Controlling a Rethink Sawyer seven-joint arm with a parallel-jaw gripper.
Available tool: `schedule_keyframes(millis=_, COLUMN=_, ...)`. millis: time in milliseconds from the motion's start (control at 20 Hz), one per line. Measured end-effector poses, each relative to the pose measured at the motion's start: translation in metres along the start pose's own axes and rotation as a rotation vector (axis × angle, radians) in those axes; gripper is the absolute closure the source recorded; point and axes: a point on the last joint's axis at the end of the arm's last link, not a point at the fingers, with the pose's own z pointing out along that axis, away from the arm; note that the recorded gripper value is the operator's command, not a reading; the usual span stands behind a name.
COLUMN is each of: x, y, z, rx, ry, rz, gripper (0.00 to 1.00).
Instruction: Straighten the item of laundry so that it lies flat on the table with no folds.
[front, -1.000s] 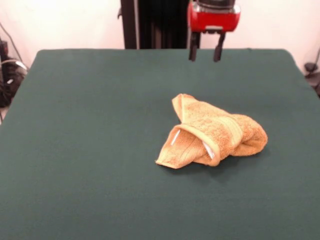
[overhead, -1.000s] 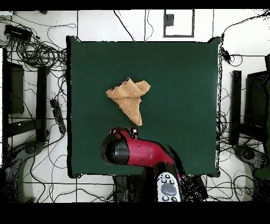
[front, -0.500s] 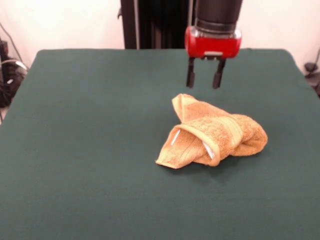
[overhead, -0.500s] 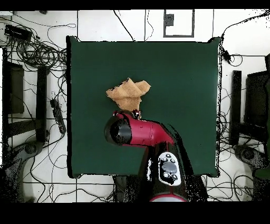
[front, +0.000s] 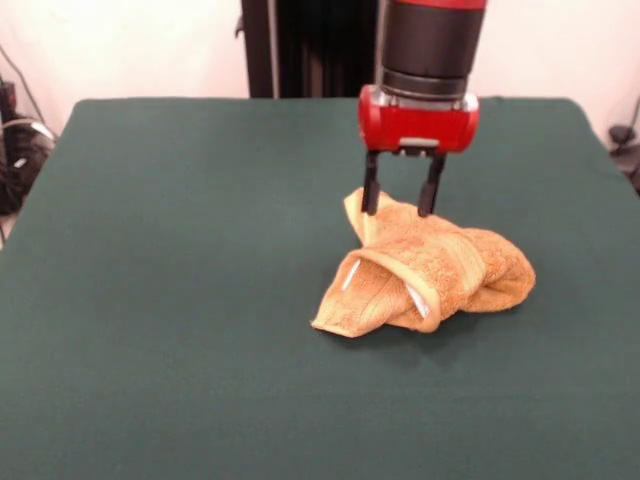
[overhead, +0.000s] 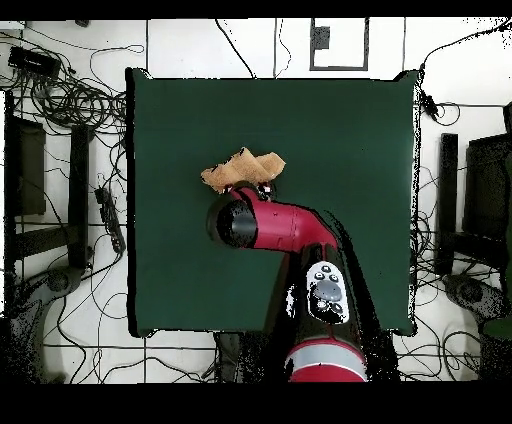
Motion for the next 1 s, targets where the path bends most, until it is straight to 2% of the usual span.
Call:
schedule_keyframes(millis=250, x=-0.014, y=-0.017, z=0.008, rx=0.013, ry=-0.022, rz=0.006, gripper=0.00)
schedule_keyframes(millis=500, x=-0.016, y=-0.033, z=0.020, rx=0.023, ry=-0.018, rz=0.012, gripper=0.00)
schedule_keyframes(millis=700, x=-0.011, y=-0.032, z=0.031, rx=0.018, ry=0.019, rz=0.011, gripper=0.00)
schedule_keyframes(millis=750, x=-0.005, y=-0.030, z=0.040, rx=0.012, ry=0.050, rz=0.009, gripper=0.00)
schedule_keyframes(millis=1000, x=0.005, y=-0.028, z=0.061, rx=0.003, ry=0.094, rz=0.010, gripper=0.00)
